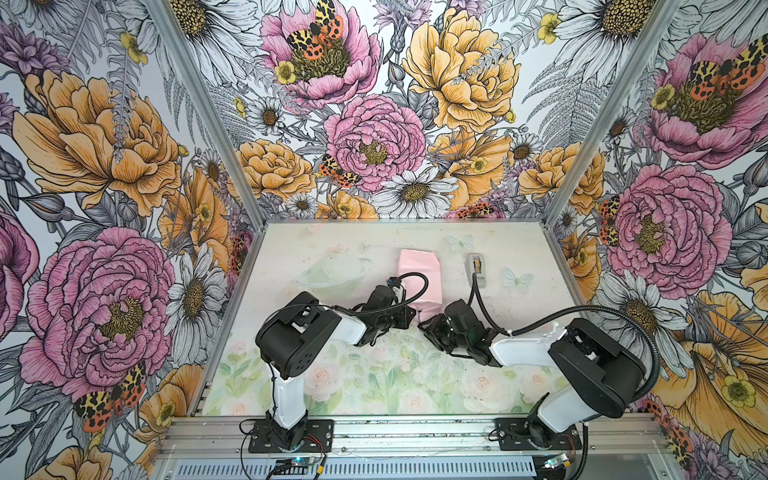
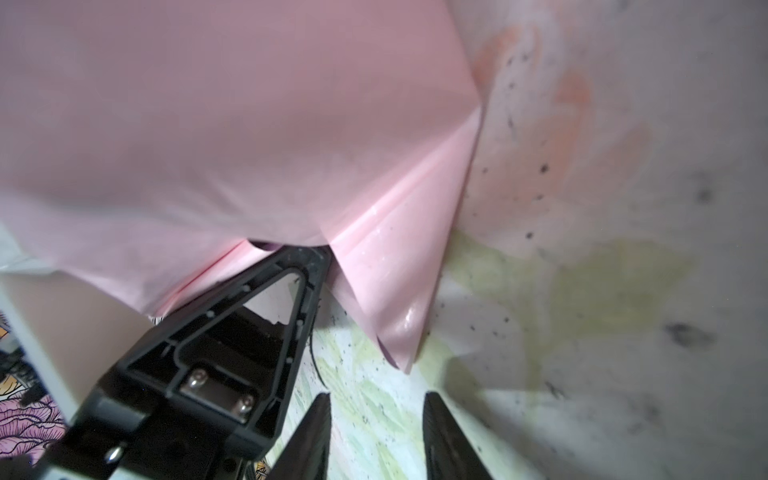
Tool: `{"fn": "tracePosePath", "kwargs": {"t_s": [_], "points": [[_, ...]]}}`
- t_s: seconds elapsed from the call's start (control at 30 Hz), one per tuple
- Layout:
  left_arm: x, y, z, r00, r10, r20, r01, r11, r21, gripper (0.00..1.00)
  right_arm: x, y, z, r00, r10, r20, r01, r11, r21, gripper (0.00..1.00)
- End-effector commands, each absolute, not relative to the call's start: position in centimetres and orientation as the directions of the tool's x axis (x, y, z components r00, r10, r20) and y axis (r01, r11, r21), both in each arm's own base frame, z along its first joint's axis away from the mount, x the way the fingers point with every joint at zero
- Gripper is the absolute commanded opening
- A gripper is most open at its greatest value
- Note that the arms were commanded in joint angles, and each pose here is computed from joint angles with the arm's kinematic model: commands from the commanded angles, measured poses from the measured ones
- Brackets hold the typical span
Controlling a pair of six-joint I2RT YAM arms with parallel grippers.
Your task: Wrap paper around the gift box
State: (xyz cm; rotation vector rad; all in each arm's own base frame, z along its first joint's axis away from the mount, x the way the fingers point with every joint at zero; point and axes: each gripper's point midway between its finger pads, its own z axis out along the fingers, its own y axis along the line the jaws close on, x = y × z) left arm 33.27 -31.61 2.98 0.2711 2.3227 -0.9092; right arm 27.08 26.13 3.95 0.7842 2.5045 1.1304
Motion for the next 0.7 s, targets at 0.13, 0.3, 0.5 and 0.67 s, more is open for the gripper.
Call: {"fn": "tracePosePath", "kwargs": {"t_s": [0.13,0.3,0.5,0.67], "points": [[33.6,-31.8,3.4,-0.784,-0.045,-0.619,0.399,0.727,-0.559,0.23,28.0,25.0,2.8,-0.803,0.594,-0.053,0.374,0.57,0.732,0.4],[33.6,-31.9,3.5,-0.783,-0.047,-0.62,0.399,0.726,-0.56,0.23,28.7,26.2,2.3,-0.811,0.584,-0.032,0.372,0.557,0.743,0.39],[33.7,-32.1,3.6,-0.782,-0.047,-0.621,0.403,0.722,-0.563,0.23,29.3,26.8,2.3,-0.807,0.59,-0.026,0.367,0.535,0.761,0.37],[33.7,-32.3,3.6,-0.782,-0.046,-0.621,0.405,0.719,-0.564,0.23,29.8,27.5,2.6,-0.81,0.586,-0.02,0.358,0.521,0.775,0.36]]}}
